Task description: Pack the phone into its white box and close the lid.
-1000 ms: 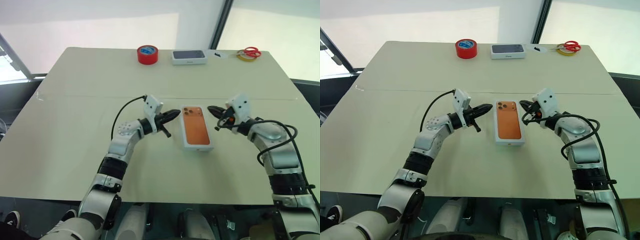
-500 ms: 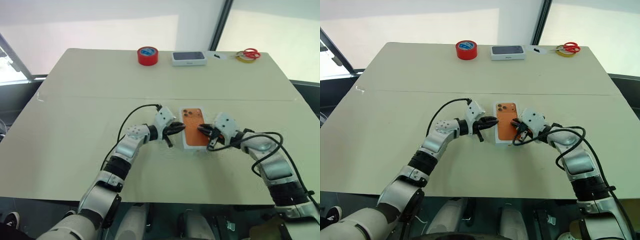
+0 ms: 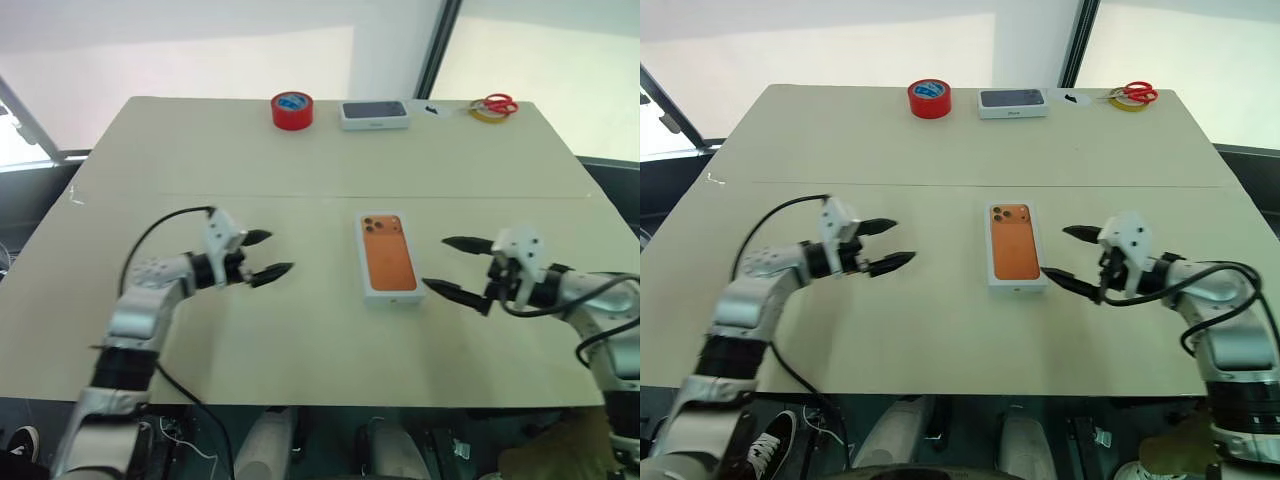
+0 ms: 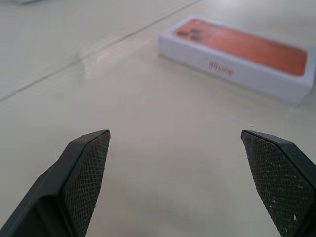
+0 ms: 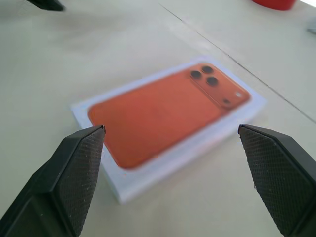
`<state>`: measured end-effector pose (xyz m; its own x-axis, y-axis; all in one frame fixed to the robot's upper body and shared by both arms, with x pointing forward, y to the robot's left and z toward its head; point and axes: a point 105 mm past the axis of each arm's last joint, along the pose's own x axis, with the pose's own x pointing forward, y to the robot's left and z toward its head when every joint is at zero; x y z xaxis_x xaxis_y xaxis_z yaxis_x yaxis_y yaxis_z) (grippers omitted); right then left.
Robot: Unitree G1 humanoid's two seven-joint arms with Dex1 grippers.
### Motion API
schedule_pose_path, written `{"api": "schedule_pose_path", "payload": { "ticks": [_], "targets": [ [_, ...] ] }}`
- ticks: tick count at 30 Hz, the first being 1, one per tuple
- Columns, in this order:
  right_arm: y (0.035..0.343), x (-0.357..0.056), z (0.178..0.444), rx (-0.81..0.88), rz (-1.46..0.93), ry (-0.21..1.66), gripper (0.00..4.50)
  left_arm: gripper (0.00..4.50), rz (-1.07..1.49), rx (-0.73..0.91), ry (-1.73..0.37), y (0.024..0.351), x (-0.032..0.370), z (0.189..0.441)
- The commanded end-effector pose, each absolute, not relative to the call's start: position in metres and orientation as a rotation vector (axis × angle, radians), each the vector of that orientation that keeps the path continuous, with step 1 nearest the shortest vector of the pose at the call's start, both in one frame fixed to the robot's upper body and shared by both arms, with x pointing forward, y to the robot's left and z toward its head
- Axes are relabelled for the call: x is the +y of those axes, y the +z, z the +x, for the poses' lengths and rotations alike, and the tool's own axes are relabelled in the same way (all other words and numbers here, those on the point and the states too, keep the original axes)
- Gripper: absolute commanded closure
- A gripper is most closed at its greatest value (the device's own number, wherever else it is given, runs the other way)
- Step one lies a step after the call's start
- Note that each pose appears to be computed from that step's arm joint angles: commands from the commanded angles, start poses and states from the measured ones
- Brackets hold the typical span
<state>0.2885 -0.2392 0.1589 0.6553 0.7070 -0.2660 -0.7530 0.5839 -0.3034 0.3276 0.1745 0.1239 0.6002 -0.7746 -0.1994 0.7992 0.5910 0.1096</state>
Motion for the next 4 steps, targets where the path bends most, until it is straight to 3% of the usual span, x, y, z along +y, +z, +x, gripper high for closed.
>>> {"api": "schedule_pose_path", "payload": {
  "ticks": [1, 4],
  "targets": [
    [0.167, -0.259, 0.283, 0.103, -0.453, 0.824, 0.01, 0.06, 0.230, 0.141, -0.876, 0.136, 0.199, 0.317],
    [0.163, -0.266, 0.282, 0.116, -0.467, 0.803, 0.01, 0.06, 0.211, 0.196, -0.831, 0.130, 0.220, 0.308]
  ]
}}
